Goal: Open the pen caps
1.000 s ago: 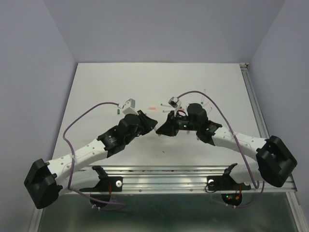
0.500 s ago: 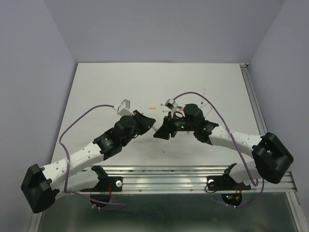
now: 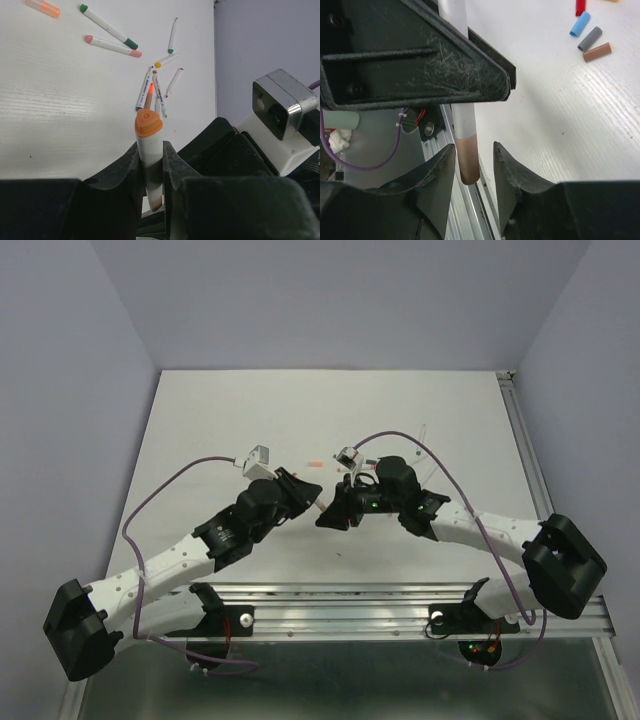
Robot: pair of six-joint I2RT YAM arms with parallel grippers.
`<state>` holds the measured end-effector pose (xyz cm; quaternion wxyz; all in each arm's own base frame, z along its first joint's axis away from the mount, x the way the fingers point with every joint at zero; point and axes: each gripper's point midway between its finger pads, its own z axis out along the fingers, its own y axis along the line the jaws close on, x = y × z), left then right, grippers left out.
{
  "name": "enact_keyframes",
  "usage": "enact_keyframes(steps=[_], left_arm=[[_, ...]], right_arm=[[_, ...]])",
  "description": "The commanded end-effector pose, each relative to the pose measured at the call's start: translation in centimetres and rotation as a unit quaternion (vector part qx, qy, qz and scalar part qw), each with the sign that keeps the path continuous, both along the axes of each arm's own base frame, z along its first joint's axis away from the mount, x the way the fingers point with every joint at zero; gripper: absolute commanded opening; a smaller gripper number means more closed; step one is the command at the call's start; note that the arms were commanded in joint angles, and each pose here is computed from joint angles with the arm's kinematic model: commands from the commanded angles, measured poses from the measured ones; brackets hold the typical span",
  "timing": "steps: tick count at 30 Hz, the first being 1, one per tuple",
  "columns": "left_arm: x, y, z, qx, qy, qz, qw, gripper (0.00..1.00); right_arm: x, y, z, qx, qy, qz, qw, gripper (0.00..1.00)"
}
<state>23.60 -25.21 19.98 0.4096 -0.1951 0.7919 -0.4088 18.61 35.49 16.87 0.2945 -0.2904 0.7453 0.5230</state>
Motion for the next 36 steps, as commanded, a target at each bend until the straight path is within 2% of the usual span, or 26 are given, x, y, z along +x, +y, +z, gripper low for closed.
enact_keyframes(steps=[1,5,6,7,9,11,17,24,27,29,33,36], left_arm=[[0.3,-0.1,2.1,-0.015,-0.033,-0.001,0.999,0.0],[0.4,-0.2,2.1,-0.009,-0.033,-0.004,0.999,0.0],[0.4,-0.1,2.0,-0.007,-0.033,-0.003,0.999,0.0],[0.4,-0.2,2.1,-0.009,-0.033,-0.001,0.999,0.0],[0.6,0.0,2.1,-0.009,-0.033,0.003,0.999,0.0],[0.7,0.3,2.4,-0.009,-0.036,0.011,0.999,0.0],[1.1,0.9,3.1,-0.013,-0.043,0.03,0.999,0.0],[1.0,0.7,3.6,-0.019,-0.046,0.027,0.998,0.0],[0.9,0.8,3.6,-0.022,-0.045,0.027,0.998,0.0],[0.9,0.8,3.8,-0.025,-0.048,0.027,0.998,0.0],[0.9,0.8,3.8,-0.025,-0.048,0.027,0.998,0.0],[0.9,0.7,3.8,-0.023,-0.048,0.024,0.998,0.0]], right_arm=[[1.5,1.3,3.9,0.031,-0.049,-0.01,0.998,0.43],[1.9,1.4,4.3,0.031,-0.056,-0.015,0.998,0.43],[1.9,1.5,4.3,0.03,-0.055,-0.015,0.998,0.37],[1.8,1.5,4.3,0.03,-0.053,-0.011,0.998,0.24],[1.8,1.5,4.2,0.027,-0.049,-0.013,0.998,0.13],[1.6,1.3,4.0,0.022,-0.044,-0.013,0.999,0.13],[0.8,0.6,3.4,0.017,-0.036,-0.009,0.999,0.25],[0.8,0.6,3.7,0.018,-0.041,-0.009,0.999,0.26],[0.8,0.6,3.8,0.016,-0.038,-0.009,0.999,0.35],[0.8,0.7,3.8,0.017,-0.038,-0.009,0.999,0.36],[0.8,0.8,3.8,0.017,-0.037,-0.009,0.999,0.36],[0.9,0.8,4.0,0.02,-0.044,-0.01,0.999,0.21]])
